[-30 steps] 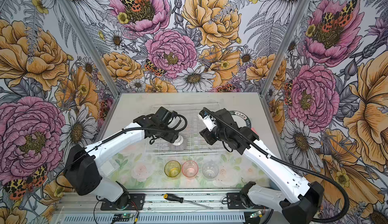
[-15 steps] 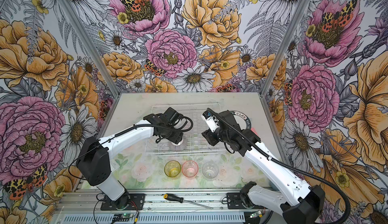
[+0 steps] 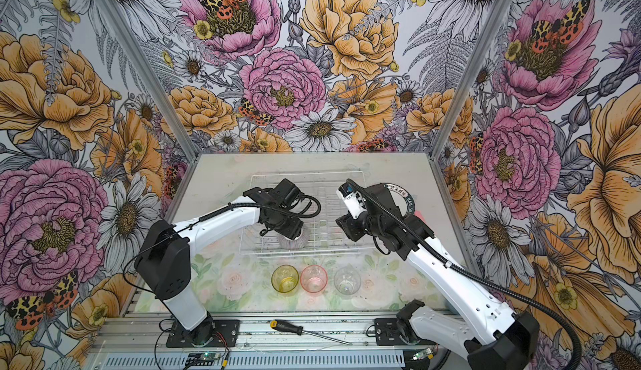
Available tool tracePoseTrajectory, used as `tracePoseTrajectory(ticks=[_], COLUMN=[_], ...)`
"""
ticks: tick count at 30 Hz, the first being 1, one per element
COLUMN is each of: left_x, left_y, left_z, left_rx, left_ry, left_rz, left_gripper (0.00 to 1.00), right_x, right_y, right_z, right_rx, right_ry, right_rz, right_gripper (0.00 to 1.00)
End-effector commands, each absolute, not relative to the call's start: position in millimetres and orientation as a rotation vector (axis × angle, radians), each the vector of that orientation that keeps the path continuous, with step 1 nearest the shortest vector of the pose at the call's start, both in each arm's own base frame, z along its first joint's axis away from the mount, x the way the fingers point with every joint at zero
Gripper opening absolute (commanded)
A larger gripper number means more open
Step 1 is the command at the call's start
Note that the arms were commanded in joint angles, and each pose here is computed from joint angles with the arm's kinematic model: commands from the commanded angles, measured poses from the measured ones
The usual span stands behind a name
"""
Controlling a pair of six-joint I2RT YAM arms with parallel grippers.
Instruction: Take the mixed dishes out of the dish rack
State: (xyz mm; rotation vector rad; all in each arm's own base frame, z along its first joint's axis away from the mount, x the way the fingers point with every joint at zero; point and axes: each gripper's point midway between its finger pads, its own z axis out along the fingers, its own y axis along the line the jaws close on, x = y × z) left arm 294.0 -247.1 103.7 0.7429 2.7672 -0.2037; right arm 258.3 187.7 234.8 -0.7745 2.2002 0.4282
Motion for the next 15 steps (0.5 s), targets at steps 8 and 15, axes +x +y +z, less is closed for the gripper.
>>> tracePoseTrajectory(ticks=[8,15], left_x=[296.7,300.3], left_y=[-254.1,-256.8], left_z=[104.2,100.8], left_rx=[0.740,0.755], left_ry=[2.779,2.781], left_rz=[-0.222,-0.214], left_gripper=[0.66,0.66], right_x=[259.0,259.3], right_y=[188.4,188.2], right_z=[238.3,236.1], right_rx=[-0.749,-0.750], right_ry=[2.177,2.183], right_rz=[0.466,0.470], right_gripper=[0.53,0.53])
